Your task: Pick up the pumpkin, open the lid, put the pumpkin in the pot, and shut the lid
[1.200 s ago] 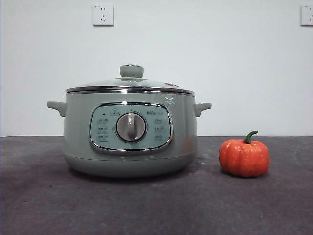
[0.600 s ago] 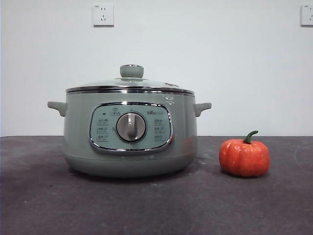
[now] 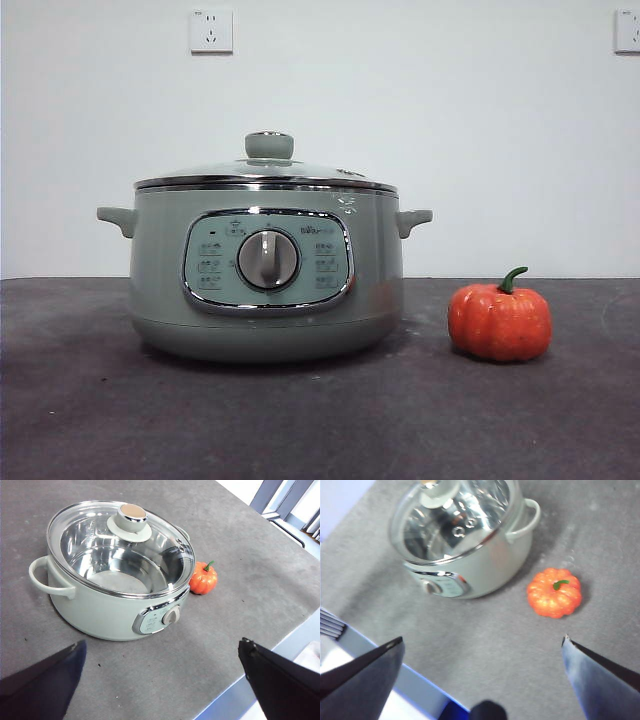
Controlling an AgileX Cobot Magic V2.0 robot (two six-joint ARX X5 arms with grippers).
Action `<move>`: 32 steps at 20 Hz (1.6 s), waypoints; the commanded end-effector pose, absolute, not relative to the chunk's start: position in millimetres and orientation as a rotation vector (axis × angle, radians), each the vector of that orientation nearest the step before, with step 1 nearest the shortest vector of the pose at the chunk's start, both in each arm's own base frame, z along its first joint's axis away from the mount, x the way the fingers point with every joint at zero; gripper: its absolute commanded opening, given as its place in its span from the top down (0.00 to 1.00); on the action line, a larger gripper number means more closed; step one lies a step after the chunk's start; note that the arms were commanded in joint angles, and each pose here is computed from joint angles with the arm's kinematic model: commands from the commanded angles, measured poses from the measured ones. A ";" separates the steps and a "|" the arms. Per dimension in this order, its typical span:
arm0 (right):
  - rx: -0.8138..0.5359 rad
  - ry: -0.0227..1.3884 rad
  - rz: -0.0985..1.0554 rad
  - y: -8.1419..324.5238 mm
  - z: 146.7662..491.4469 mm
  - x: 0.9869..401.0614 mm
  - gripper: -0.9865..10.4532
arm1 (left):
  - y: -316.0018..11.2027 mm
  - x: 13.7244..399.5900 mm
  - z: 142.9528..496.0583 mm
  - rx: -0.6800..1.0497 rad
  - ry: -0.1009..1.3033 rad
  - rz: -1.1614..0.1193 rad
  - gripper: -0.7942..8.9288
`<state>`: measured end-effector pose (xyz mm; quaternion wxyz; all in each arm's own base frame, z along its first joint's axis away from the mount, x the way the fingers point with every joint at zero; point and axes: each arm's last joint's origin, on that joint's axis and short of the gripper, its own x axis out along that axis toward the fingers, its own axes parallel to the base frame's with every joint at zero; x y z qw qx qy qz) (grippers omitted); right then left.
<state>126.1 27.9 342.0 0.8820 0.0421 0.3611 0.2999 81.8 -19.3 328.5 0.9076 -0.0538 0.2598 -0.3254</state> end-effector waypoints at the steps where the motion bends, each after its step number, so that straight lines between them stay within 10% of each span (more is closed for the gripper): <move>1: 0.066 0.809 0.591 32.8 333.8 149.5 0.28 | -19.2 81.0 329.6 -0.108 0.528 -0.675 0.13; 12: -0.150 0.997 0.508 90.3 247.7 264.7 0.28 | -19.2 81.2 329.8 -0.107 0.525 -0.675 0.13; 25: -0.234 1.080 0.484 111.2 185.9 300.7 0.28 | -18.6 81.4 329.3 -0.102 0.531 -0.650 0.13; 32: -0.212 1.105 0.472 110.3 184.1 299.9 0.50 | -18.7 81.3 329.3 -0.104 0.532 -0.650 0.13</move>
